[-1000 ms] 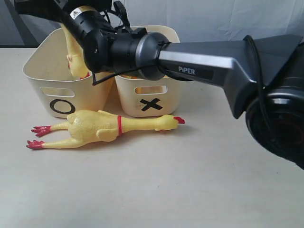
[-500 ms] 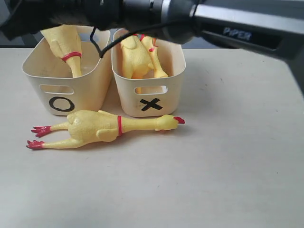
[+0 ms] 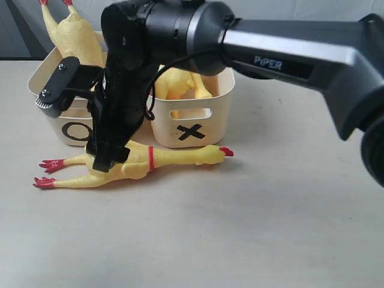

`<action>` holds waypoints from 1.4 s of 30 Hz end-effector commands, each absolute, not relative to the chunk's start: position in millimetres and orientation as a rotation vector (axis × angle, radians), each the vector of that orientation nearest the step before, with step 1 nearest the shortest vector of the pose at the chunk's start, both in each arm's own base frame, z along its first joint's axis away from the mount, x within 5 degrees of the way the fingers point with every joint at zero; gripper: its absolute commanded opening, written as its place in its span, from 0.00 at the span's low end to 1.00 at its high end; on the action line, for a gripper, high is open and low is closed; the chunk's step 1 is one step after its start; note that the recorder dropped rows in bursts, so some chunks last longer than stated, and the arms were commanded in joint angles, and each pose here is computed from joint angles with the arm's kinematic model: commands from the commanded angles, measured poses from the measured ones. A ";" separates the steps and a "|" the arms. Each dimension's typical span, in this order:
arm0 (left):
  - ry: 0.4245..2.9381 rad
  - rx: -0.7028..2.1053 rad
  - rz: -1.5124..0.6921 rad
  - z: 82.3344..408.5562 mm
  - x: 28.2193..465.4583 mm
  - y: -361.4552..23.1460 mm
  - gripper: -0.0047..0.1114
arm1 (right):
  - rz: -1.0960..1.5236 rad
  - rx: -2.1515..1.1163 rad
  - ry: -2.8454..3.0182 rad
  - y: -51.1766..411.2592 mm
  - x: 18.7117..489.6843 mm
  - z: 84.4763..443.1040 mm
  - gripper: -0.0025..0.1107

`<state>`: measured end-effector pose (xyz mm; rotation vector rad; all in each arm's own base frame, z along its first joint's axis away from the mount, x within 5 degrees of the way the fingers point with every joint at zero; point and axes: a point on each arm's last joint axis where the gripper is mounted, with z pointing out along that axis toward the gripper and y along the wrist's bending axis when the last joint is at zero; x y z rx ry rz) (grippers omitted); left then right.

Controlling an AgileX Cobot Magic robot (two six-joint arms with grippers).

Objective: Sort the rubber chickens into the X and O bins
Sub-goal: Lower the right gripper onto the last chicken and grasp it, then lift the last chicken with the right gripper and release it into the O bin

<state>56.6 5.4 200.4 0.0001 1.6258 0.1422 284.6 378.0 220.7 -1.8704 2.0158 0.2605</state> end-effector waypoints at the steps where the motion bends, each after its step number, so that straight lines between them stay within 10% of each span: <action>1: 1.618 0.002 0.131 201.1 56.2 4.8 0.04 | 0.244 -1.824 1.988 387.9 297.1 193.3 0.66; 10: 1.618 0.002 0.131 201.1 56.2 4.8 0.04 | 0.229 -1.832 2.036 398.2 306.4 125.6 0.64; 15: 1.618 0.002 0.131 201.1 56.2 4.8 0.04 | 0.308 -1.986 2.272 387.2 287.9 97.0 0.01; 19: 1.618 0.002 0.131 201.1 56.2 4.8 0.04 | 0.541 -2.028 2.440 385.3 267.6 104.5 0.04; 27: 1.618 0.002 0.131 201.1 56.2 4.8 0.04 | 0.892 -1.814 2.282 396.3 255.0 233.4 0.04; 35: 1.618 0.002 0.131 201.1 56.2 4.8 0.04 | 0.504 -1.495 1.812 356.4 259.4 407.8 0.01; 42: 1.618 0.002 0.131 201.1 56.2 4.8 0.04 | 0.658 -0.884 1.341 374.1 287.0 462.8 0.01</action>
